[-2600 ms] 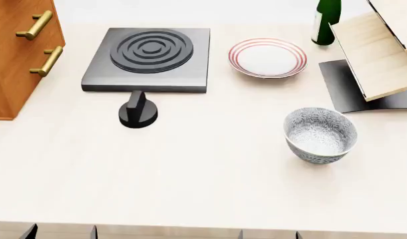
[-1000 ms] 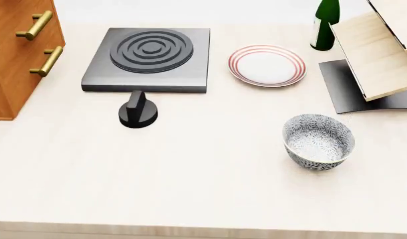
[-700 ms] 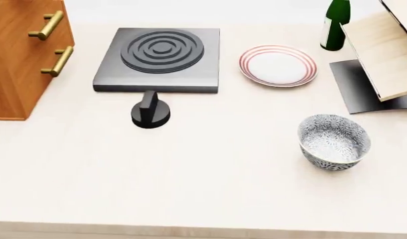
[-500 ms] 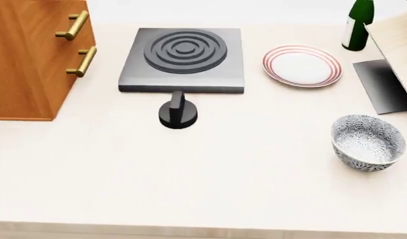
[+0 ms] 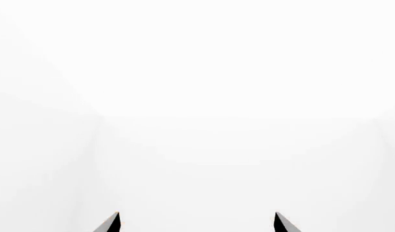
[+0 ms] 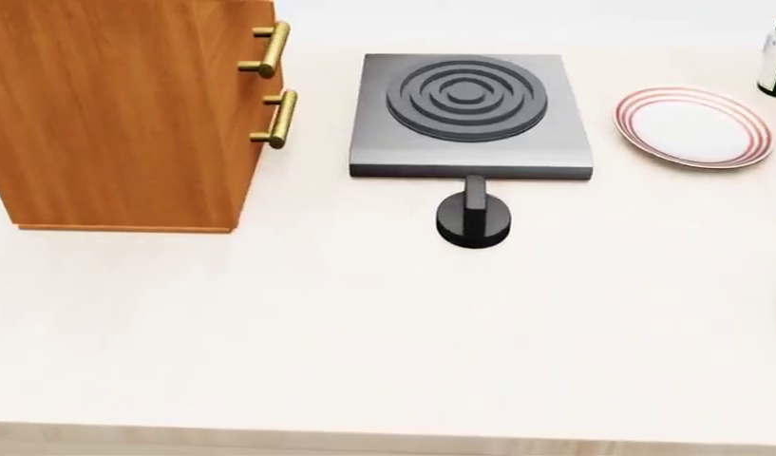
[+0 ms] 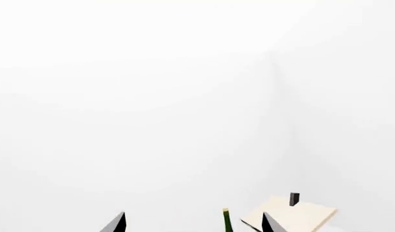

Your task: Put the bowl on the stove.

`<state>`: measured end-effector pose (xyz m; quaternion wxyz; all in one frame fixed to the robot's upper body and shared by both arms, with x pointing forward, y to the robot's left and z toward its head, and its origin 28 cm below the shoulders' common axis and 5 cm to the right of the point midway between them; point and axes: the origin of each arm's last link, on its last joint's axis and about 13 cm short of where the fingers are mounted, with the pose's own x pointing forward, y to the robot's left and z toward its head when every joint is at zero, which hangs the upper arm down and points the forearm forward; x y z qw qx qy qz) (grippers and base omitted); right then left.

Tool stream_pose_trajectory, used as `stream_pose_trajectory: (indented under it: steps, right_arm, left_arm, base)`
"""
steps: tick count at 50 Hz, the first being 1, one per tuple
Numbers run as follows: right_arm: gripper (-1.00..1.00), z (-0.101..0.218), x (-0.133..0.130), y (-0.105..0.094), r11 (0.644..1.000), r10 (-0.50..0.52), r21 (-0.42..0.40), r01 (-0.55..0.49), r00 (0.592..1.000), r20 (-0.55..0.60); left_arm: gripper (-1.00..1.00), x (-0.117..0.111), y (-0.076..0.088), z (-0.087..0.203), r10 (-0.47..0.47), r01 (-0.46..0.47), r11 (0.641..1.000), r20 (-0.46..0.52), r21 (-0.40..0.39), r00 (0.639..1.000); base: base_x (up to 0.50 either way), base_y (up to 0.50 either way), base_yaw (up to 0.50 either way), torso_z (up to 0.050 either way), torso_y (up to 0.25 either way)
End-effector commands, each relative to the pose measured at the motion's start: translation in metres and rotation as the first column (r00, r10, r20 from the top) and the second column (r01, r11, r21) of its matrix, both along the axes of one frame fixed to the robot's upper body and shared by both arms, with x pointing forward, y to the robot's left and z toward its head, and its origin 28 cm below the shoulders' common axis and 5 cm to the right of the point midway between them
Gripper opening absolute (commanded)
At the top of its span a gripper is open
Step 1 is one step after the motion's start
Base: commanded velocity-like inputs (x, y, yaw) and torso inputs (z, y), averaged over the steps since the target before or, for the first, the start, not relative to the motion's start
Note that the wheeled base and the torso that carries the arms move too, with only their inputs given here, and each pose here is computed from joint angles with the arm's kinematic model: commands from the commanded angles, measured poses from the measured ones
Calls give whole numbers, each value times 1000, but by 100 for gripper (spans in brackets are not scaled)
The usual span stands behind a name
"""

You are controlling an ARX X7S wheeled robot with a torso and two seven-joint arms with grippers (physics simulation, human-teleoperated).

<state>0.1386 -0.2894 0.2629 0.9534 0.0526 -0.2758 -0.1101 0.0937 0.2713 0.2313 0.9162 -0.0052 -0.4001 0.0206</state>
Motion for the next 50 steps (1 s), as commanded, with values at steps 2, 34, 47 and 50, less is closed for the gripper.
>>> stream_pose_trajectory:
  steps: [2, 34, 47, 50]
  right_arm:
    - [100, -5, 0, -1, 1000, -12, 20, 12, 1000, 6]
    - [100, -10, 1, -1, 1000, -16, 1, 16, 1000, -10]
    - [100, -10, 2, -1, 1000, -12, -8, 12, 1000, -16]
    - [100, -11, 2, 0, 1000, -9, -9, 9, 1000, -17]
  left_arm:
    - [100, 1, 1, -1, 8, -9, 999, 23, 35, 1000]
    - [100, 3, 0, -3, 7, -7, 999, 16, 36, 1000]
    - [100, 3, 0, -3, 6, -7, 999, 14, 37, 1000]
    - [100, 3, 0, -3, 6, -7, 999, 14, 37, 1000]
  base:
    - [0, 250, 0, 0, 0]
    - [228, 0, 0, 0, 0]
    - [500, 0, 0, 0, 0]
    - [500, 0, 0, 0, 5]
